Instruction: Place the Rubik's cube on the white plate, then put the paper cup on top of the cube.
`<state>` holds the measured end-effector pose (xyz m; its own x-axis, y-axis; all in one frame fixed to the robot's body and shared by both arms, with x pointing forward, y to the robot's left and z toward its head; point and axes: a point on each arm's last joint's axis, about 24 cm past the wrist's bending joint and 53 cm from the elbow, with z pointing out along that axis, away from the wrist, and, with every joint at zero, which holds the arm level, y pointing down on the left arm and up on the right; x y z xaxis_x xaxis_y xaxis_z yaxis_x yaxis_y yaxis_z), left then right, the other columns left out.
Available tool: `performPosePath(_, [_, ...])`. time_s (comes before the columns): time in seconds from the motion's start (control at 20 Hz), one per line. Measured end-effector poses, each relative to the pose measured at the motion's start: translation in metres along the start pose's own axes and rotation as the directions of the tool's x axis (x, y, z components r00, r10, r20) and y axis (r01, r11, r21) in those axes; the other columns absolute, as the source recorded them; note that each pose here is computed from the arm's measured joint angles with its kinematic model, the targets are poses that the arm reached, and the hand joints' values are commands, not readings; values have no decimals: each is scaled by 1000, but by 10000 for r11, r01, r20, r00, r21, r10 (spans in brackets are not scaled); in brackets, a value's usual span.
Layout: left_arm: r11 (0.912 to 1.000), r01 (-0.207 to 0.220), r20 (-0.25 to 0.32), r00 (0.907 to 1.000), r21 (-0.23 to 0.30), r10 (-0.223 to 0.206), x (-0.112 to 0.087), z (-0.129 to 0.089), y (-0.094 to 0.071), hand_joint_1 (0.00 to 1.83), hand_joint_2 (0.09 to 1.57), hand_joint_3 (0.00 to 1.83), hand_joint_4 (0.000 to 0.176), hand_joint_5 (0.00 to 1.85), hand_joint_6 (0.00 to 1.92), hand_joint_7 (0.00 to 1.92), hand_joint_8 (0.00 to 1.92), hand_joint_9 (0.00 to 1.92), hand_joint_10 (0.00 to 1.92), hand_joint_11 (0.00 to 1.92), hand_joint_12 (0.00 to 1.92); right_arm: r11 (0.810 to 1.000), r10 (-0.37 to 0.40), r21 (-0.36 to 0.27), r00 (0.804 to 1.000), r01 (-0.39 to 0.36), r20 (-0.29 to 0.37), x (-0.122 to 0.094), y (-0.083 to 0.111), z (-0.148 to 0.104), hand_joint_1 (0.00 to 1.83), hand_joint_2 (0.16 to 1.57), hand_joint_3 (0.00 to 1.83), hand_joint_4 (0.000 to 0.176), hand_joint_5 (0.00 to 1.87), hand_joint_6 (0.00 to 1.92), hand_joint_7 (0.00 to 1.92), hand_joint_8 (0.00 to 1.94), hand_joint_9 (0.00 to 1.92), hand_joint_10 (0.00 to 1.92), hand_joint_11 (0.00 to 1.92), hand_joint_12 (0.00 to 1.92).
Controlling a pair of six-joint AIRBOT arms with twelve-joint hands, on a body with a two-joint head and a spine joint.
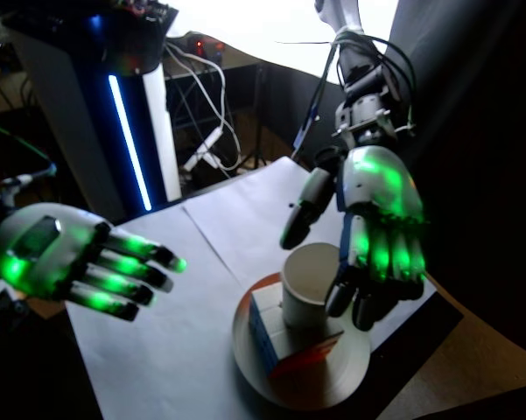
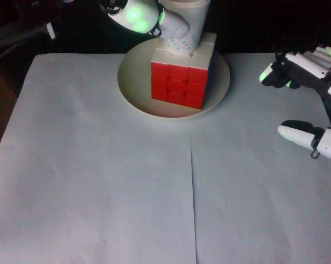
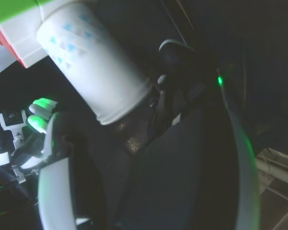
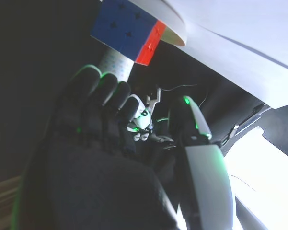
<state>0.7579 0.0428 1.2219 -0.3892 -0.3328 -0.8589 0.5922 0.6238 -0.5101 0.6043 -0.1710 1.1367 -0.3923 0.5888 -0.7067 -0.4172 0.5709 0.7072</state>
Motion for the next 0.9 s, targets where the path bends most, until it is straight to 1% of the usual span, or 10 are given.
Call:
performPosePath(0.1, [10000,-4,0,10000,0,4,0,0,0,599,1055,0,114,4,243,34,8,0,470,0,1857,10000,0,0,10000,0,0,0,0,0,859,1272,0,0,0,1213,145,1283,153,1569,134,1921])
performPosePath(0.2, [10000,35,15,10000,2,-35,0,0,0,582,1050,0,102,19,125,25,4,0,265,0,1571,10000,0,0,10000,0,0,0,0,0,842,1269,0,0,0,1181,152,1257,125,1519,0,1919])
performPosePath(0.25, [9999,104,56,9999,38,-104,-2,-1,0,574,1048,0,120,15,66,0,0,16,58,0,1254,10000,0,0,10000,0,0,0,0,0,859,1270,0,0,0,1168,141,1264,118,1518,0,1916])
performPosePath(0.4, [9988,360,320,9988,324,-371,-13,-10,-3,472,1083,13,149,0,0,0,0,17,9,0,1143,10000,15,27,10000,-16,15,0,-1,0,841,1282,4,0,0,1146,143,1267,146,1566,3,1921])
performPosePath(0.5, [9986,377,563,9976,377,-398,-22,-20,-3,583,1110,5,111,13,2,0,0,0,0,0,965,10000,2,15,10000,-2,4,0,0,0,822,1286,3,0,0,1148,166,1275,147,1488,0,1870])
performPosePath(0.6, [9980,186,917,9955,605,-241,-33,-35,-9,595,1120,1,102,17,0,0,0,0,0,0,579,10000,-6,13,10000,6,9,-1,0,0,823,1280,0,0,0,1183,182,1301,160,1465,0,1866])
performPosePath(0.65, [9965,237,1112,9933,797,-325,-40,-42,-12,632,1124,1,108,14,1,0,0,0,0,0,120,10000,27,39,10000,-27,32,-1,0,-1,802,1293,4,0,0,1146,159,1239,191,1534,0,1914])
performPosePath(0.7, [9951,303,1270,9910,943,-422,-45,-49,-14,654,1138,6,127,0,0,0,0,0,0,0,0,10000,5,-15,10000,-5,56,-3,3,-2,811,1286,0,0,0,1134,175,1172,221,1489,0,1867])
performPosePath(0.8, [9936,194,1451,9888,1114,-356,-47,-64,-17,619,1105,0,131,16,6,0,0,0,0,49,29,9998,-48,-206,9997,52,225,-9,9,-4,740,1268,0,0,12,1037,207,983,129,1362,0,1739])
performPosePath(0.9, [9922,157,1593,9866,1234,-355,-44,-79,-17,592,1104,0,92,0,0,0,0,0,0,16,33,9991,-175,-364,9986,193,506,-21,14,-6,716,1287,4,0,27,748,199,660,109,1115,0,1526])
